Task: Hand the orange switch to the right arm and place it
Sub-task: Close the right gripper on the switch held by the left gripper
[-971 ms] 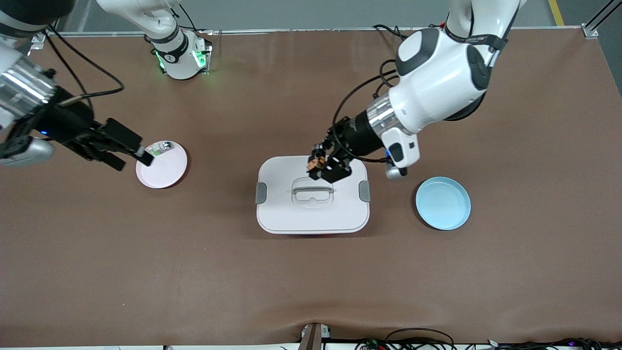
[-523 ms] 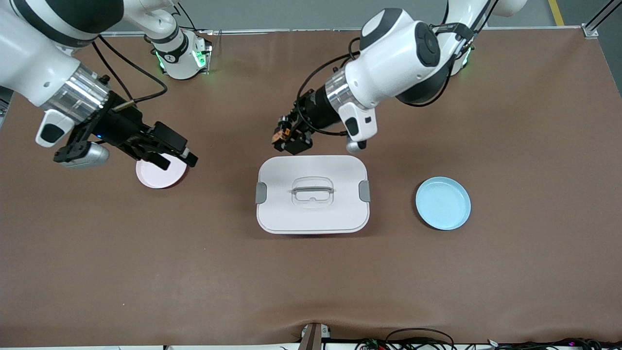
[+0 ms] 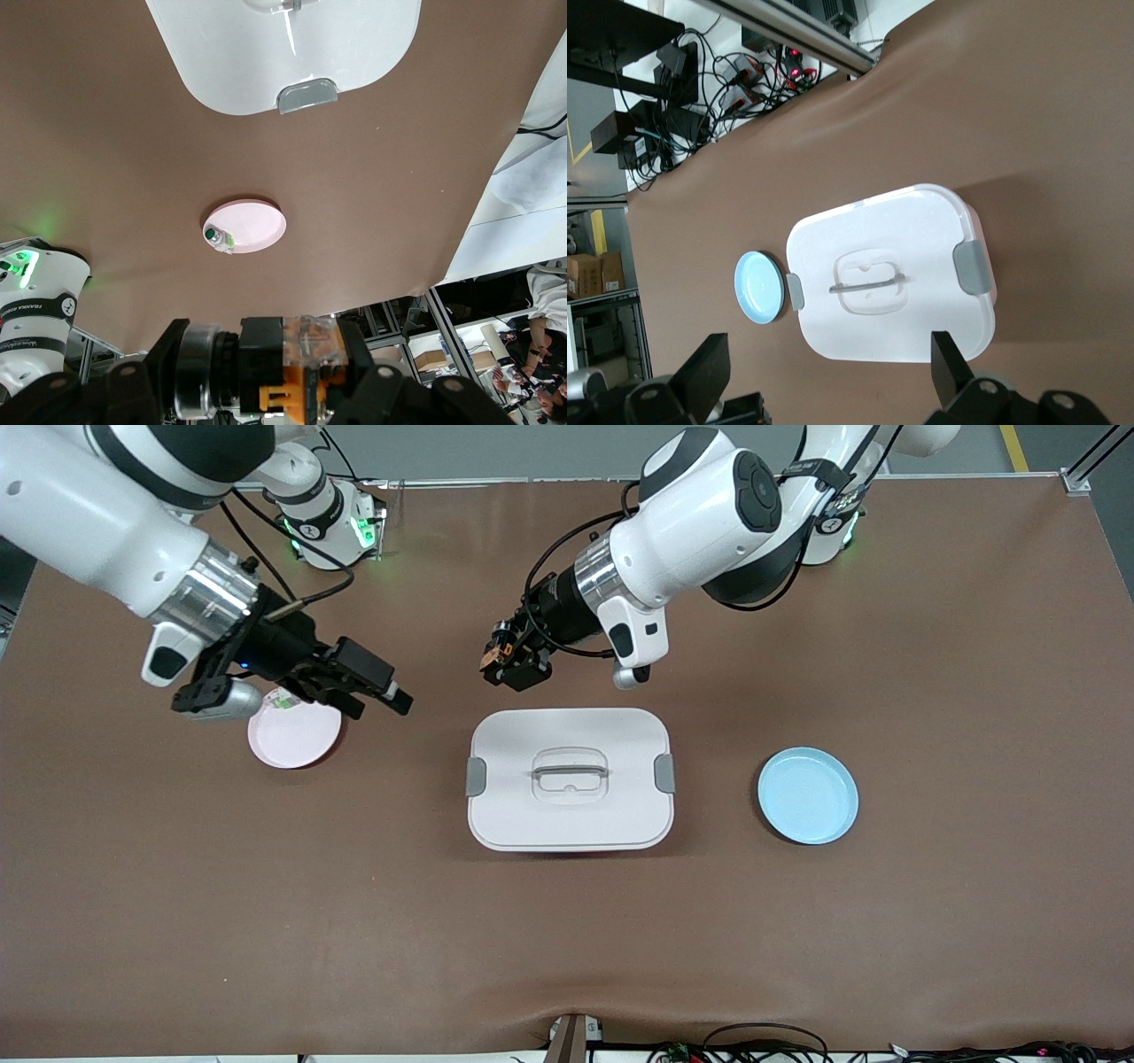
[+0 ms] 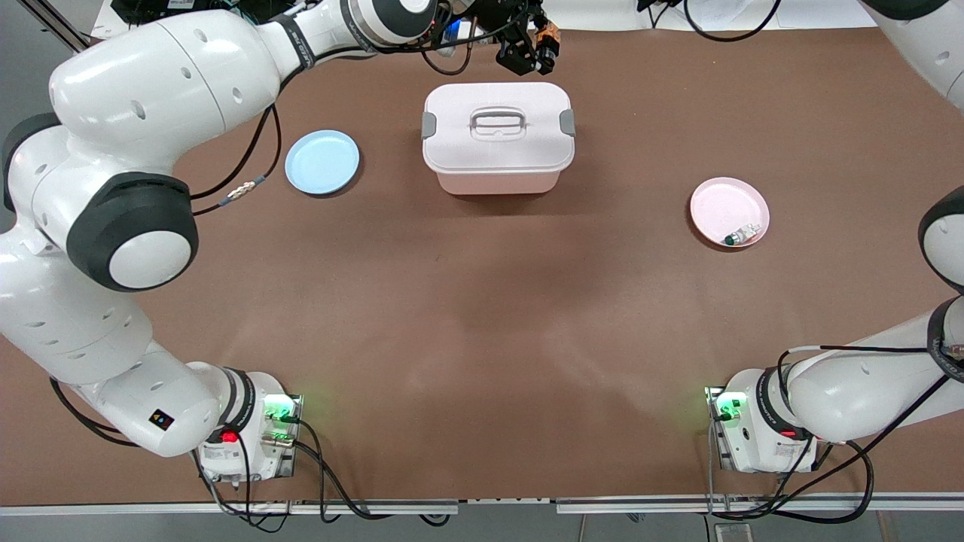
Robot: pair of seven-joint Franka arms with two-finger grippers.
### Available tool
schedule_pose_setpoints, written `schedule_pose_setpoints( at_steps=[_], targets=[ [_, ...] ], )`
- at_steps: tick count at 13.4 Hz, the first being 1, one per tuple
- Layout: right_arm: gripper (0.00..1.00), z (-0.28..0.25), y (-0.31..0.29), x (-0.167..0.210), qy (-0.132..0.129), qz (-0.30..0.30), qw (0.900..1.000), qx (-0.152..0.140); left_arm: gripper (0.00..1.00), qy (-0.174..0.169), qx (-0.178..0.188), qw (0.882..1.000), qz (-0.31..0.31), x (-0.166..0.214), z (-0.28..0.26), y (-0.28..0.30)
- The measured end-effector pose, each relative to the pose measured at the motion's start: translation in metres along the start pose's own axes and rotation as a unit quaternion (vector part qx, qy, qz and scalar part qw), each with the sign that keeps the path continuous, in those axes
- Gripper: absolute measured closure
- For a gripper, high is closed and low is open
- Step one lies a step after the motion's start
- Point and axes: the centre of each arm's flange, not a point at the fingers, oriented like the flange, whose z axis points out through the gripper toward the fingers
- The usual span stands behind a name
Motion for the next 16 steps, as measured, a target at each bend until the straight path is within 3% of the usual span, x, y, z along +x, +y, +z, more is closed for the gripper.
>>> schedule_pose_setpoints(
  at_steps=[5,11,16],
  targets=[
    [0.0,0.0,-0.017,-0.042,-0.017,0.007,1.0,0.005,0.28,0.0,0.0,1.0,-0.001,0.001,0.001,0.0],
    [0.0,0.033,-0.05,-0.09,0.005,0.026,0.999,0.034,0.28,0.0,0.0,1.0,-0.001,0.001,0.001,0.001],
    [0.0,0.049,-0.042,-0.096,0.0,0.022,0.999,0.026,0.28,0.0,0.0,1.0,-0.001,0.001,0.001,0.001]
  ],
)
